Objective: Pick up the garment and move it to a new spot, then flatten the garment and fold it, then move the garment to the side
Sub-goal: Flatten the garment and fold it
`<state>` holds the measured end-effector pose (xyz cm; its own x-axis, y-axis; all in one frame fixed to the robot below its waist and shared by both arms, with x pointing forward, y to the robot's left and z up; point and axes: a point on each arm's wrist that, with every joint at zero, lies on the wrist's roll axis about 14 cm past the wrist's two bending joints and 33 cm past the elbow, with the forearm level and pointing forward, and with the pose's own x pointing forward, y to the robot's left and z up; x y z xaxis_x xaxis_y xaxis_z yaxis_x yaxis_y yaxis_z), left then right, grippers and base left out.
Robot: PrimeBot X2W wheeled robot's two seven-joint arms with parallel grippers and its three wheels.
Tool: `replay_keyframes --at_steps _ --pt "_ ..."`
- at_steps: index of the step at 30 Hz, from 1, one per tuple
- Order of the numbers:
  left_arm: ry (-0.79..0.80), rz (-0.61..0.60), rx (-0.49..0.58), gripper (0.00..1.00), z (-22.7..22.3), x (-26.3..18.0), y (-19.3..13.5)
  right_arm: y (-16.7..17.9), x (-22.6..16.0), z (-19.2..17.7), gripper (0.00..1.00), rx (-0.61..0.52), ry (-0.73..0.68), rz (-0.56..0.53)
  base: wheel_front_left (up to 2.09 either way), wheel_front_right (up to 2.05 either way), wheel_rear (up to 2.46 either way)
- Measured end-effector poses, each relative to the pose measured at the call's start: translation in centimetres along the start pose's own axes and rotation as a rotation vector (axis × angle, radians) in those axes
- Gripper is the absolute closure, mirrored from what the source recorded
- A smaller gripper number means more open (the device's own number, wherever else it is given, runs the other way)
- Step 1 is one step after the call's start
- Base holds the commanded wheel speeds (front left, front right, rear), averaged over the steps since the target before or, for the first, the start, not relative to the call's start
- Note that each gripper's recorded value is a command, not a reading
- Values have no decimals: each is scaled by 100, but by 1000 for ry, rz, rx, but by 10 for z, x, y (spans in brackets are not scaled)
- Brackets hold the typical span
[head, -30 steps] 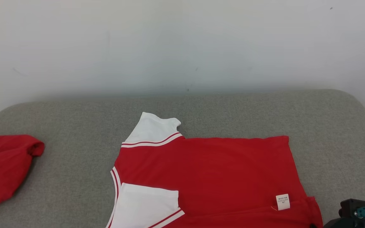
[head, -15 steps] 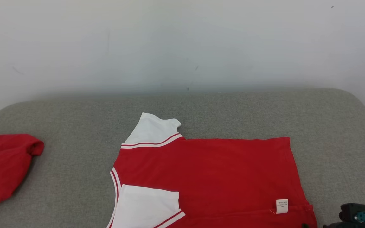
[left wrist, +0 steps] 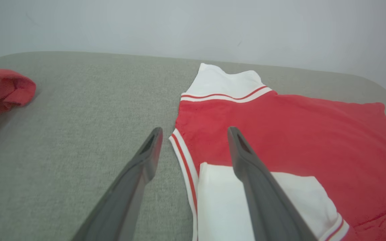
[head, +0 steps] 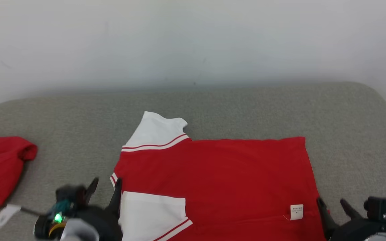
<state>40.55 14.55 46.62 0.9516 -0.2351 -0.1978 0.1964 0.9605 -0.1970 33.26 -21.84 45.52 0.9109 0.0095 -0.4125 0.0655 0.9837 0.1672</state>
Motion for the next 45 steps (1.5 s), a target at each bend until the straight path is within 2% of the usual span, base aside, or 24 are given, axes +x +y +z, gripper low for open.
replay_keyframes --at_steps 5,11,14,21,26,35,43,44,45 --pt "14 -102 61 0 26 48 -31 12 14 32 0 -32 -112 28 0 0 0" --pt "50 -149 219 0 38 108 -35 31 36 55 0 -35 -216 80 0 0 0" --pt "93 -146 253 0 30 135 -33 39 48 63 0 -40 -256 102 0 0 0" --pt "255 -53 234 0 -7 187 -7 47 78 60 0 -85 -229 129 0 0 0" --pt "311 -37 200 0 -27 214 -5 40 91 46 0 -116 -175 114 0 0 0" --pt "374 43 179 0 -45 236 7 25 95 26 0 -123 -107 71 0 0 0" --pt "443 64 186 0 -39 239 10 21 86 24 0 -131 -95 56 0 0 0" --pt "451 68 190 3 -39 239 11 21 85 24 0 -131 -94 56 0 0 0" --pt "458 72 192 14 -38 240 12 21 84 23 0 -132 -87 55 0 0 0"
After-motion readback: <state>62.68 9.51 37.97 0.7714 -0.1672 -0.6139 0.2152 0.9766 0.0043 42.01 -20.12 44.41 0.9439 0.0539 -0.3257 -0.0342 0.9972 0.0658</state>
